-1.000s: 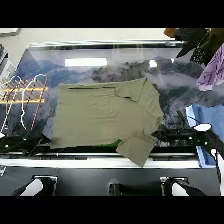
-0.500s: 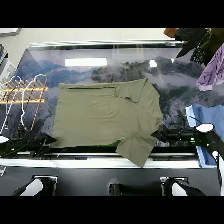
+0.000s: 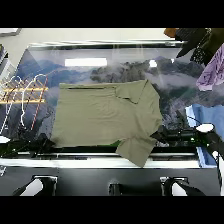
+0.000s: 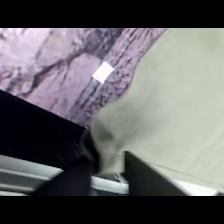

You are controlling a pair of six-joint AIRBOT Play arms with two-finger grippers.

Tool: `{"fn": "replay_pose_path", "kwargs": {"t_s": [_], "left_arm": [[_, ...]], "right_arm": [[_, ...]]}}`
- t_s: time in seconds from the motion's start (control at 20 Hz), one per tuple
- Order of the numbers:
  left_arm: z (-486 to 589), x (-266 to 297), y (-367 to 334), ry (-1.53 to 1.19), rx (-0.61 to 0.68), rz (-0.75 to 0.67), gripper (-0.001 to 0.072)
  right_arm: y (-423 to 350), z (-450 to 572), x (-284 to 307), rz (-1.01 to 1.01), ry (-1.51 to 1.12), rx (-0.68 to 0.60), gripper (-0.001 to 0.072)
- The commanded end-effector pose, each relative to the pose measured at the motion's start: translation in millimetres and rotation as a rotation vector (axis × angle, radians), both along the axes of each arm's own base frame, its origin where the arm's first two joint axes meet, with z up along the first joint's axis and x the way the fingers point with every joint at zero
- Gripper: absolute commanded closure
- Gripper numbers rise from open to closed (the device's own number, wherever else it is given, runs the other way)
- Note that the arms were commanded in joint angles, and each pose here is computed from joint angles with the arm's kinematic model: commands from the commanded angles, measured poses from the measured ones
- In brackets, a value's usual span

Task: Fold the clothes and pants, and hang the long-sleeved shirts on hangers.

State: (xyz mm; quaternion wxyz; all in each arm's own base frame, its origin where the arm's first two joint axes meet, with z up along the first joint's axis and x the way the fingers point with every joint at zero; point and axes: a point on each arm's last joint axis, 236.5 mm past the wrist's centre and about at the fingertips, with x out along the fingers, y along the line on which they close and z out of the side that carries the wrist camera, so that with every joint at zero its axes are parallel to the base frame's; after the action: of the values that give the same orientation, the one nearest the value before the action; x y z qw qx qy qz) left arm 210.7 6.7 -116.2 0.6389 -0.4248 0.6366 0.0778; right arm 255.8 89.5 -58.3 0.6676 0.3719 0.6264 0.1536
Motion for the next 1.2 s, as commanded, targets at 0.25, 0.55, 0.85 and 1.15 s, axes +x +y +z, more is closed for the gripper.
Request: {"fn": "replay_pose_path", "kwargs": {"t_s": [0.25,0.55,0.85,1.15], "left_arm": [[3.5,8.8,2.4,-0.035,0.018,-0.012,0.0692],[99.4,100.6,14.0,-0.373,0.055,-0.014,0.0693],[341.4,176.4,22.8,-0.866,0.274,-0.106,0.0693],[550.6,66.2,82.1,-1.042,0.828,0.163,0.0693]], "right_arm": [[7.2,25.4,1.2,0.026,-0.087,0.018,0.0686],[-11.1,130.2,74.0,-0.031,-0.467,-0.07,0.0687],[-13.9,311.6,106.6,-0.006,-0.856,-0.137,0.0687],[8.3,522.9,-6.6,-0.065,-1.332,-0.323,0.0687]]}}
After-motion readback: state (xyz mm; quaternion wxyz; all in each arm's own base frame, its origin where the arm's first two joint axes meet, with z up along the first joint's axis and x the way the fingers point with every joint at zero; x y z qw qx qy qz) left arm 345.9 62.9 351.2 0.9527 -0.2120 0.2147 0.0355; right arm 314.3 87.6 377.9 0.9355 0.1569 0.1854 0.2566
